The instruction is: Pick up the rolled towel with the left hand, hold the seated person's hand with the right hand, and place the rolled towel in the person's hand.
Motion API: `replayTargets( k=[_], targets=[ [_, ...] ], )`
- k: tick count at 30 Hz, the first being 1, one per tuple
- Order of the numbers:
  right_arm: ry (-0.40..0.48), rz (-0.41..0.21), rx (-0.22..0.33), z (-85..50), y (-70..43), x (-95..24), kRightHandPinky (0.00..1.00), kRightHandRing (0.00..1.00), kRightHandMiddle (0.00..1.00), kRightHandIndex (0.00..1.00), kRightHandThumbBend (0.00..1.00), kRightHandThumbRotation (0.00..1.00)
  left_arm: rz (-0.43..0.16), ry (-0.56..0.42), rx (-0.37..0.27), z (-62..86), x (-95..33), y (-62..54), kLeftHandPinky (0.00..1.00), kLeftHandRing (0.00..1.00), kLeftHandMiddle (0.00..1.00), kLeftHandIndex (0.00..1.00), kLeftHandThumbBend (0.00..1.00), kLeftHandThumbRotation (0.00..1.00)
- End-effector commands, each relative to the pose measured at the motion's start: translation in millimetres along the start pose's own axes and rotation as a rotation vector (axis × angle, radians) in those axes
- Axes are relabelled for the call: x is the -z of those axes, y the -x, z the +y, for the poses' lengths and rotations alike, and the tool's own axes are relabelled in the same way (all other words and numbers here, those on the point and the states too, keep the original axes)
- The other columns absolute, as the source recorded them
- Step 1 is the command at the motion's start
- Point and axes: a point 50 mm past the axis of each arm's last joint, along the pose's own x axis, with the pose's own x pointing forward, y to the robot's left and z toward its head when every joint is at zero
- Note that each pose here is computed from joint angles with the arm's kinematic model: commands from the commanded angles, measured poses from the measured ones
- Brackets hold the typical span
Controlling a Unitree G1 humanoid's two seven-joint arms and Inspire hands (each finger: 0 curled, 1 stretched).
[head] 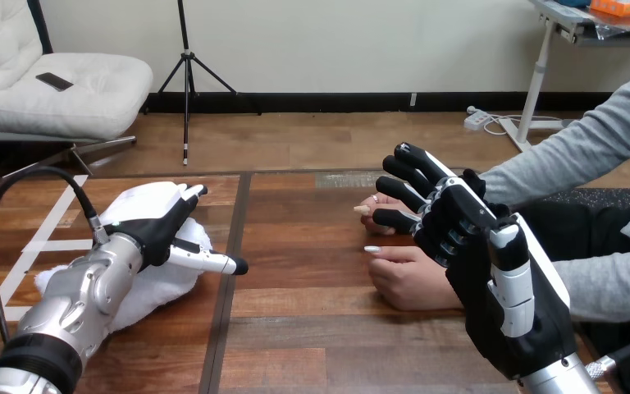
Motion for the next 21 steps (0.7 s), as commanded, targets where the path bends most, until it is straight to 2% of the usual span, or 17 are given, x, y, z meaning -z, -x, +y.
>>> replayTargets(
  k=[1, 21],
  targets=[
    [0.018, -0.072, -0.013, -1.4, -8.4, -13.2, 0.82, 0.91, 0.93, 0.92, 0.83, 1.0, -0.036, -0.033, -0.085, 29.6, -14.8, -8.2, 0.94, 1.0, 1.0, 0.98, 1.0, 0.67],
    [0.016, -0.071, -0.005, -2.8, -7.2, -14.6, 0.83, 0.91, 0.92, 0.91, 0.84, 1.0, 0.0, -0.05, -0.098, 28.1, -1.4, -5.0, 0.95, 1.0, 1.0, 0.98, 1.0, 0.66]
  ],
)
